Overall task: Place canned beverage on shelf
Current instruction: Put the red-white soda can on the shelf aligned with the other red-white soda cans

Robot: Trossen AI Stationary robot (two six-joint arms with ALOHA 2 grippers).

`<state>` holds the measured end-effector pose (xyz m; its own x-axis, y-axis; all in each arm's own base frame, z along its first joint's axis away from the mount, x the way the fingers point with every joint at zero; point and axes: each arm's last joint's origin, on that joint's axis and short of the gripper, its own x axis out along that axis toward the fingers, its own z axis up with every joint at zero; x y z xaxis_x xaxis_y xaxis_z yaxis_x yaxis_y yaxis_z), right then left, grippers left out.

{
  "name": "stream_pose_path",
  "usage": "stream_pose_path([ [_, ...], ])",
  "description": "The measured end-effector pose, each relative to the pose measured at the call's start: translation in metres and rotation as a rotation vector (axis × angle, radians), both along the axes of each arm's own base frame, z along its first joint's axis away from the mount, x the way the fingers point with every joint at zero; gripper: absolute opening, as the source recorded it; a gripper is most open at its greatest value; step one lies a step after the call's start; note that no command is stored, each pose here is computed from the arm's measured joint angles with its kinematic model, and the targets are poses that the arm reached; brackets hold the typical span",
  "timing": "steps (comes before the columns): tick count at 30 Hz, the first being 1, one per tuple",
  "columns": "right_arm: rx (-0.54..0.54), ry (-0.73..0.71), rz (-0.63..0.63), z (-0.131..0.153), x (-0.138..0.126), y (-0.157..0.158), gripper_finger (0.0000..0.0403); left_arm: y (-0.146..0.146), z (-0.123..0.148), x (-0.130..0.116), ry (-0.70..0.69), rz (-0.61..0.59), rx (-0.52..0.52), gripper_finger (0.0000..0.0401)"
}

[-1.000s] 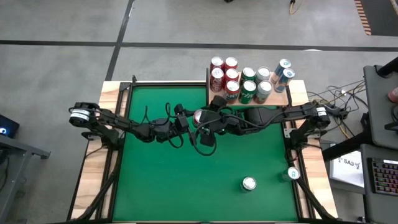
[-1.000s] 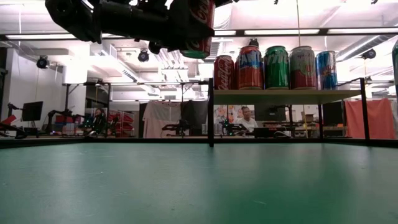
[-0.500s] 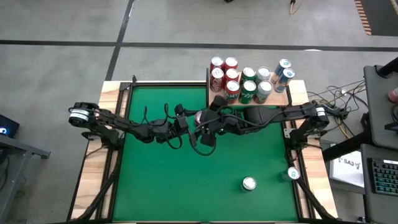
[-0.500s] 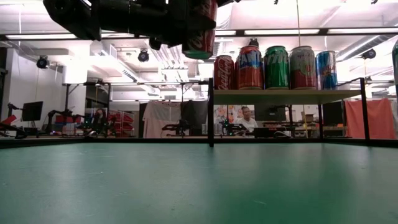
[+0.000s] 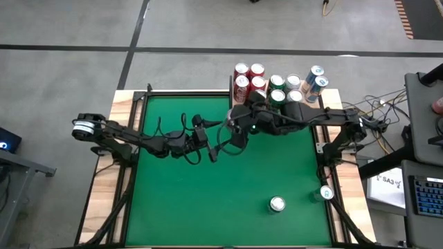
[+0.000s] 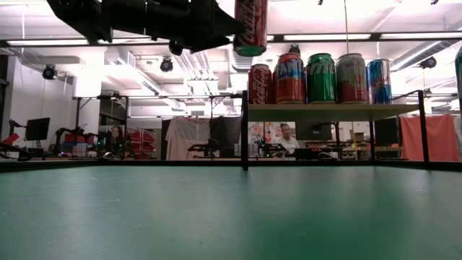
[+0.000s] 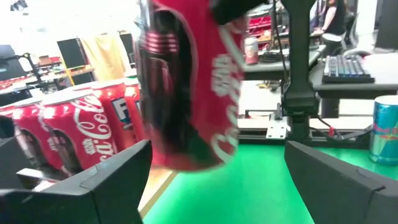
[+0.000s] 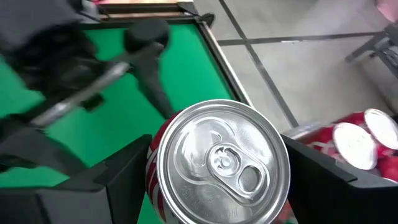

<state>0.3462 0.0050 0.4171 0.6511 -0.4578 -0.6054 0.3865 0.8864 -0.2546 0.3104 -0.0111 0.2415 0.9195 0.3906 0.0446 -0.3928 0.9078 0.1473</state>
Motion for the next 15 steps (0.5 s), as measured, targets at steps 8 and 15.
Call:
stream_pose_path([
  [8,-0.022,0.047,-0.059,-0.006,-0.001,-0.027,0.0288,0.001,0.011,-0.018,0.015,0.008,0.001,0.0351],
  [15,-0.020,0.073,-0.108,-0.013,-0.002,-0.045,0.0288,0.003,0.018,-0.042,-0.011,0.007,-0.002,0.0351],
])
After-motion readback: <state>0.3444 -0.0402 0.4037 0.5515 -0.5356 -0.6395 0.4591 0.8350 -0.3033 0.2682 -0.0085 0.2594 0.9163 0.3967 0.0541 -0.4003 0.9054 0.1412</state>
